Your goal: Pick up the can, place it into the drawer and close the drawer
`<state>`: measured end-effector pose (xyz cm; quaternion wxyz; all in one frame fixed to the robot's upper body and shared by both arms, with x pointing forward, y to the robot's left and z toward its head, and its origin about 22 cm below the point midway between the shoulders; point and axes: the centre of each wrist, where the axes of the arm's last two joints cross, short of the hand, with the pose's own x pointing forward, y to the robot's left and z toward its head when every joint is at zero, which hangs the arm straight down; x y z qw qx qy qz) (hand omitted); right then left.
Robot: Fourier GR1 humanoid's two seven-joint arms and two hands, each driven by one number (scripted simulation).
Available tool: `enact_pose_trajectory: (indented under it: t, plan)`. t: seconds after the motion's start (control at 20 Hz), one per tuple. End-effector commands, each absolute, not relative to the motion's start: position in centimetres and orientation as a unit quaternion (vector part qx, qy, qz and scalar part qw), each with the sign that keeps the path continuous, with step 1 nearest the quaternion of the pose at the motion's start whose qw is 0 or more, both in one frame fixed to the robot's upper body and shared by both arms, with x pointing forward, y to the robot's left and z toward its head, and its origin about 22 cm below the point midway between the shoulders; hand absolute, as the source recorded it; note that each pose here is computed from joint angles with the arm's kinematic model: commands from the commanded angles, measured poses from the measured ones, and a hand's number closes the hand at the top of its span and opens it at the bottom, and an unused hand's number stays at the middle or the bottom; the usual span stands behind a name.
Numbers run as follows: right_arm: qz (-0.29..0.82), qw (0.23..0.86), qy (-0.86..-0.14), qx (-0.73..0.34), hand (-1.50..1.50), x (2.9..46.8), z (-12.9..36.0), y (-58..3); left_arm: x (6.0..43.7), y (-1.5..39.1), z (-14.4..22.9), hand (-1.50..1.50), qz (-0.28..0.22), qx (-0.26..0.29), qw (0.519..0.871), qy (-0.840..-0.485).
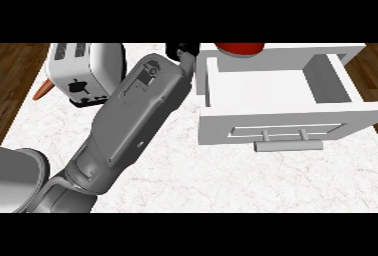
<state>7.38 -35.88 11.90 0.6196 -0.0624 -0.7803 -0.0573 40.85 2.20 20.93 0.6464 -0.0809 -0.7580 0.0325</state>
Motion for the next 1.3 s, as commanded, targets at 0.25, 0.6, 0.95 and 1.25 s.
enact_pose_trajectory:
  t: [0.25,0.6,0.95,1.25]
  plan:
    - [-0.043,0.615,-0.785,-0.062,-1.5,7.0,11.9,-35.5,41.8,0.1,21.4,1.5,0.027,-0.076,0.656,-0.751]
    - [-0.047,0.613,-0.786,-0.063,-1.5,9.0,12.5,-37.0,42.0,-1.2,21.0,1.5,0.015,-0.058,0.663,-0.746]
    - [-0.042,0.612,-0.789,-0.044,-1.5,9.6,13.1,-35.0,41.8,-1.6,19.3,1.5,0.018,-0.032,0.679,-0.733]
    - [-0.043,0.616,-0.785,-0.045,-1.5,8.9,12.6,-35.6,41.8,-1.8,18.5,-1.5,0.016,-0.004,0.683,-0.73]
